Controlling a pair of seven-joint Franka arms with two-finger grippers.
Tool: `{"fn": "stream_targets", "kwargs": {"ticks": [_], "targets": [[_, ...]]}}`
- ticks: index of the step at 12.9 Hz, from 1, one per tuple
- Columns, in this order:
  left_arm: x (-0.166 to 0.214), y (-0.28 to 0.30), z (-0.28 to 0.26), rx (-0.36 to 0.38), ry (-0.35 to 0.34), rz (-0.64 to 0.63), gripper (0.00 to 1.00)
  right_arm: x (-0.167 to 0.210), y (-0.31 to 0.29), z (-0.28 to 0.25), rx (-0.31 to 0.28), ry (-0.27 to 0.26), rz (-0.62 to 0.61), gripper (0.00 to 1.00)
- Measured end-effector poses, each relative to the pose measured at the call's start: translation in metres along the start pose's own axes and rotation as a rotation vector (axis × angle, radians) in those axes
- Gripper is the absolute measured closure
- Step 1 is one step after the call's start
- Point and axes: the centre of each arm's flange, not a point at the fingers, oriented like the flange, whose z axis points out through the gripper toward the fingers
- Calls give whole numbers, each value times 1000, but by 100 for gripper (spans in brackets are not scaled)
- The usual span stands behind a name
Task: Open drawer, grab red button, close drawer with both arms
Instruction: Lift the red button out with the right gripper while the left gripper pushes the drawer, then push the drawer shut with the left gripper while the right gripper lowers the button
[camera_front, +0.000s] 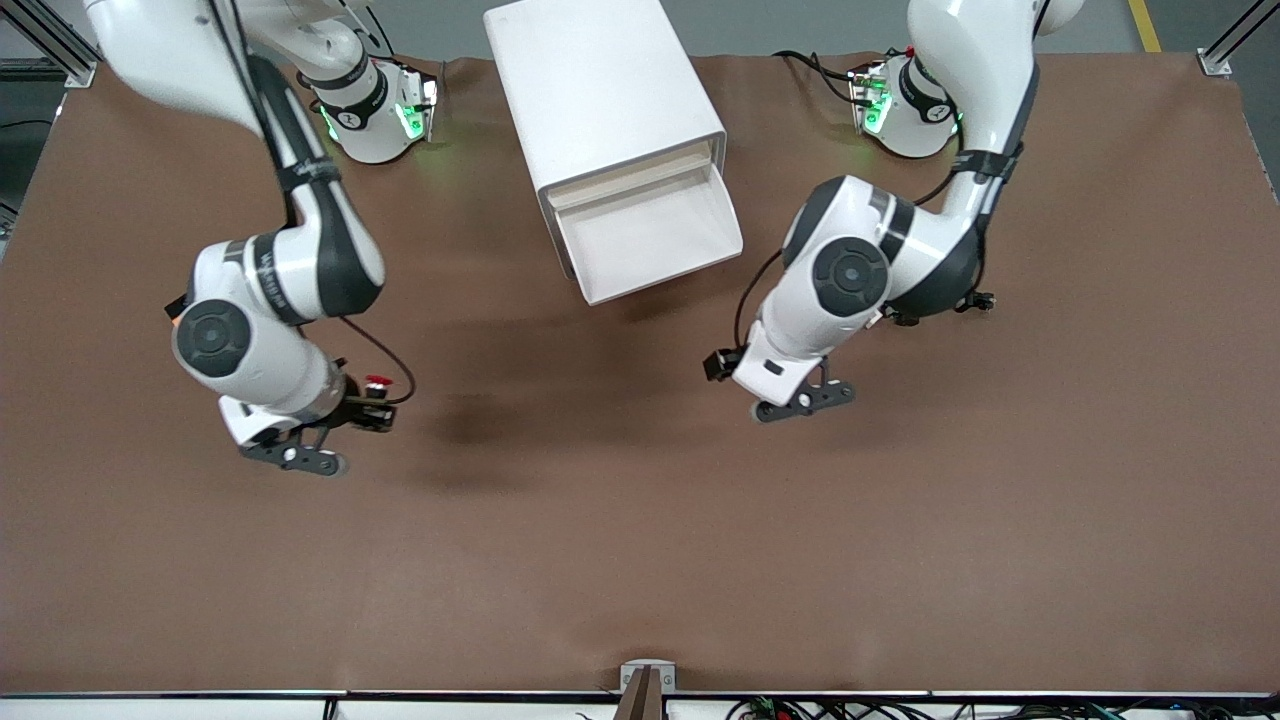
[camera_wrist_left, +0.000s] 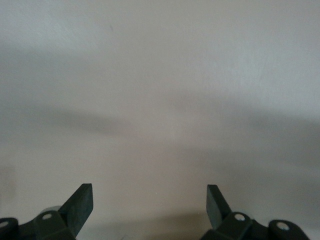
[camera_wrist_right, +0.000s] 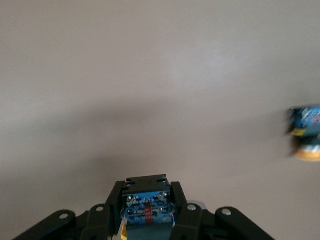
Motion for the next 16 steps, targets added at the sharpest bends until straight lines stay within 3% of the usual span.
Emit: {"fn": "stream_targets", "kwargs": {"ticks": [5,9,16], "targets": [[-58,17,36,39,-69,-17,0,22,86,65,-2,11,-18,58],[-105,34,65,90,-100,-23,0,25,90,90,-1,29,-43,58],[-156,56,78,105,-139,2,0,23,95,134,-4,28,-45,58]]}}
